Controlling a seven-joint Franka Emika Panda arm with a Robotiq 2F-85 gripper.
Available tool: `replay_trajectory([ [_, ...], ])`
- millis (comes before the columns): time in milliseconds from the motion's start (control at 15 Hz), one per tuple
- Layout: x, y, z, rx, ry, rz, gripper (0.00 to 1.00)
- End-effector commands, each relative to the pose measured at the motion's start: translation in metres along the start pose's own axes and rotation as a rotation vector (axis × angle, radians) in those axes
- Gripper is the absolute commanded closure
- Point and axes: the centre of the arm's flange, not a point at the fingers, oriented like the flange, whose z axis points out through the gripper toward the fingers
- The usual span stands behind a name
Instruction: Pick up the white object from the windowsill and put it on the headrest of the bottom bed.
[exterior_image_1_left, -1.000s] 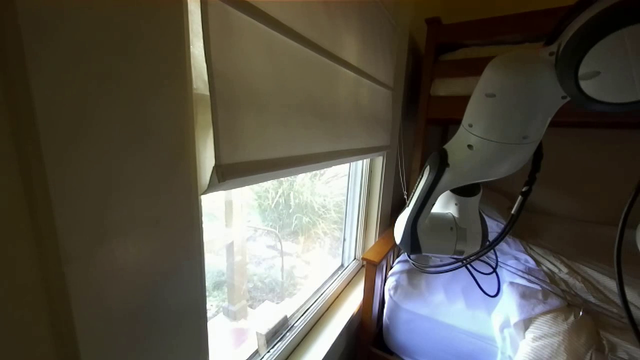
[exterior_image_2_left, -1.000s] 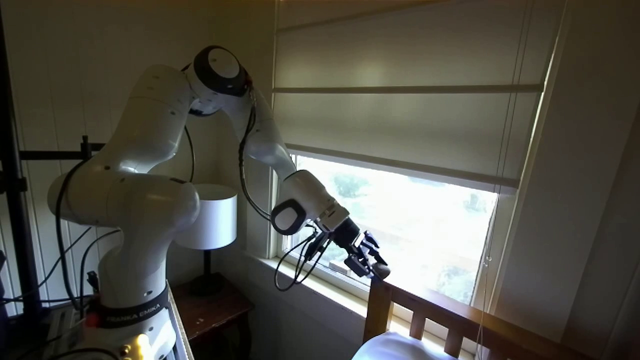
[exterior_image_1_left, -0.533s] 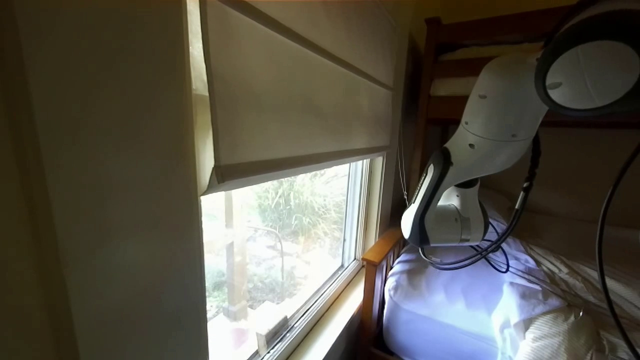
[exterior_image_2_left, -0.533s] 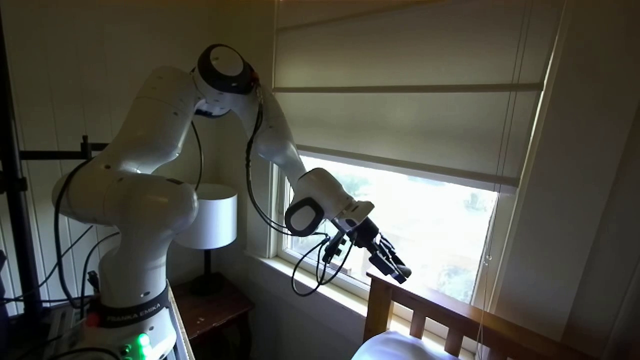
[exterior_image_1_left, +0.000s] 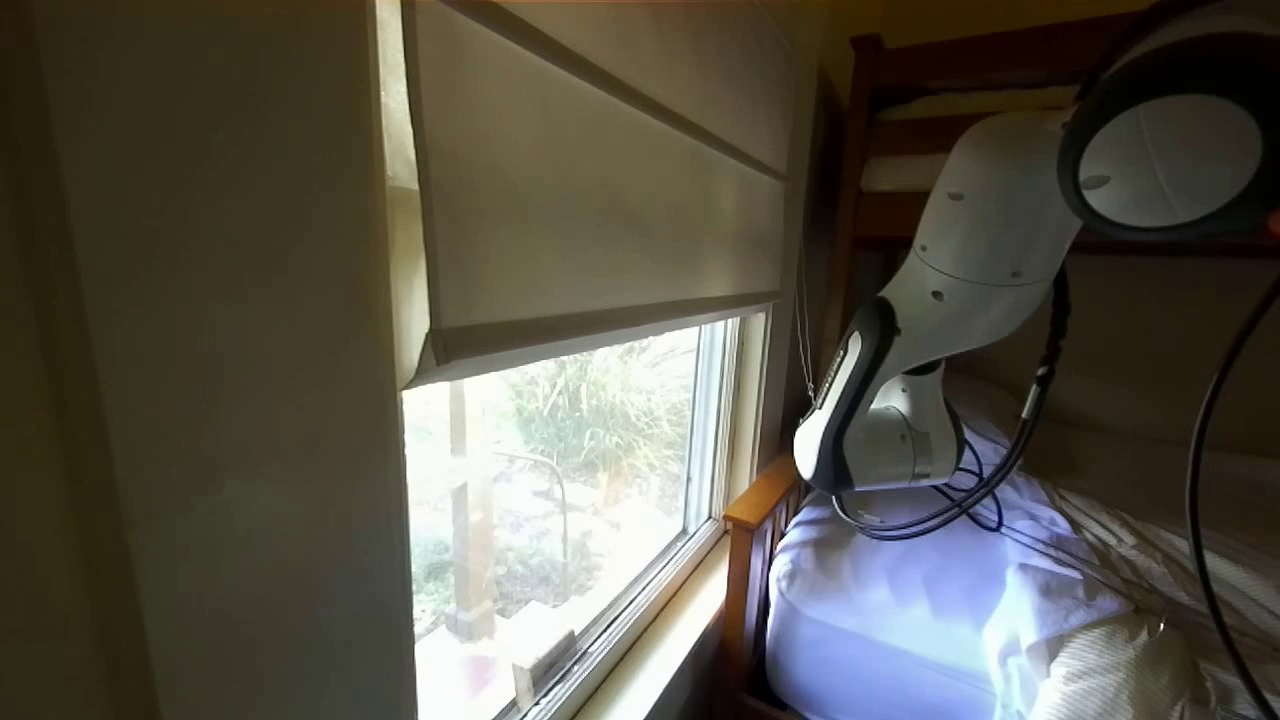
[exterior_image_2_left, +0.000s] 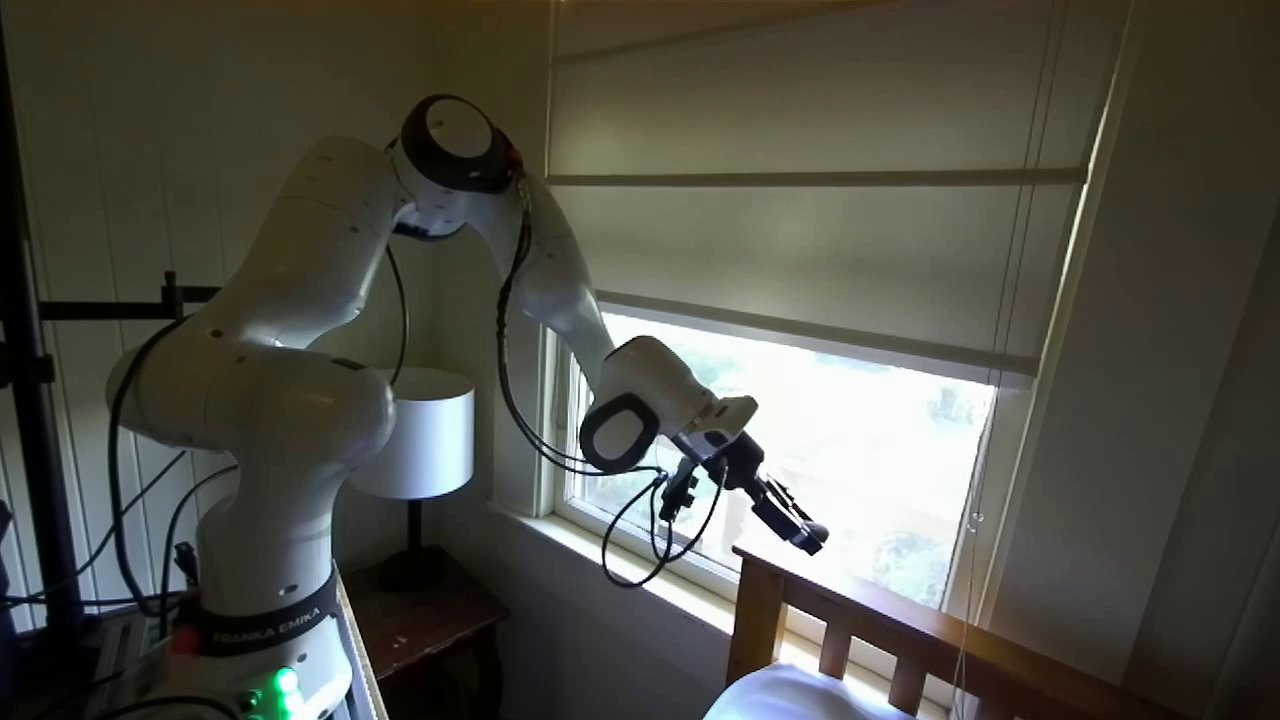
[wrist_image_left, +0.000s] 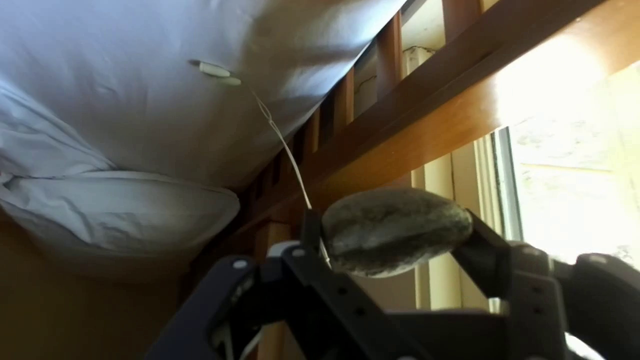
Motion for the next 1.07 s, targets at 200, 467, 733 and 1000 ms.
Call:
replay_trajectory([
  [200, 0.033, -0.022, 0.054, 0.080, -0.007, -0.155, 0.58],
  [467, 0.023, -0.015, 0.081, 0.079, -0.053, -0.141, 0.58],
  [733, 0.018, -0.009, 0.071, 0.057, -0.058, -0.134, 0.33],
  [1000, 0.020, -0.013, 0.087, 0.027, -0.083, -0.120, 0.58],
])
